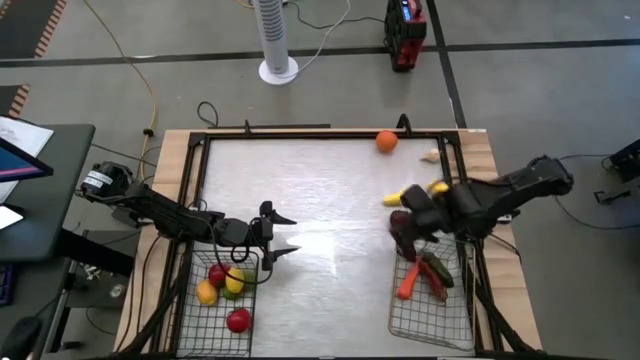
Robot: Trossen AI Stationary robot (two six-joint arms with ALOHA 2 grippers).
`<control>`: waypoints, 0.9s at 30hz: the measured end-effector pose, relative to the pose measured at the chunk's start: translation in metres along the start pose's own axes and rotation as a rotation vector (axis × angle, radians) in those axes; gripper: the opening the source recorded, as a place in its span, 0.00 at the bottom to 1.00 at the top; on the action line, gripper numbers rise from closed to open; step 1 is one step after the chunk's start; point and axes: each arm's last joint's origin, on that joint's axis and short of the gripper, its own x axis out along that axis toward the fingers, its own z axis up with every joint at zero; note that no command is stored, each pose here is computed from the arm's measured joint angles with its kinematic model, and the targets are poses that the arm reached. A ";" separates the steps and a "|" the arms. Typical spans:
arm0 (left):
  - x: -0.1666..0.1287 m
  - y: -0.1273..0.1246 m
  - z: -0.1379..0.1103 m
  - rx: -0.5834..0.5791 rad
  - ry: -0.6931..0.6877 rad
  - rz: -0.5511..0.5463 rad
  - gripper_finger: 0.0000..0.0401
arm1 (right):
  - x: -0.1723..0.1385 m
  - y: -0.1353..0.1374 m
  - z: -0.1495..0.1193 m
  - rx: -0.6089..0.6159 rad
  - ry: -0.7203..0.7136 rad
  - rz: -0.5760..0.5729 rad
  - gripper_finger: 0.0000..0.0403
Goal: Sort produce into baskets
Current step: Put the yellow corn into the gold wire basket
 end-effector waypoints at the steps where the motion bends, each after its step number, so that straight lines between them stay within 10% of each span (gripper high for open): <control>1: 0.000 0.000 0.000 -0.003 0.001 -0.004 0.85 | 0.004 0.000 0.006 -0.007 -0.004 -0.017 0.67; 27: 0.000 0.001 -0.001 0.028 0.007 0.011 0.85 | 0.177 -0.006 0.092 -0.542 0.512 -0.385 0.67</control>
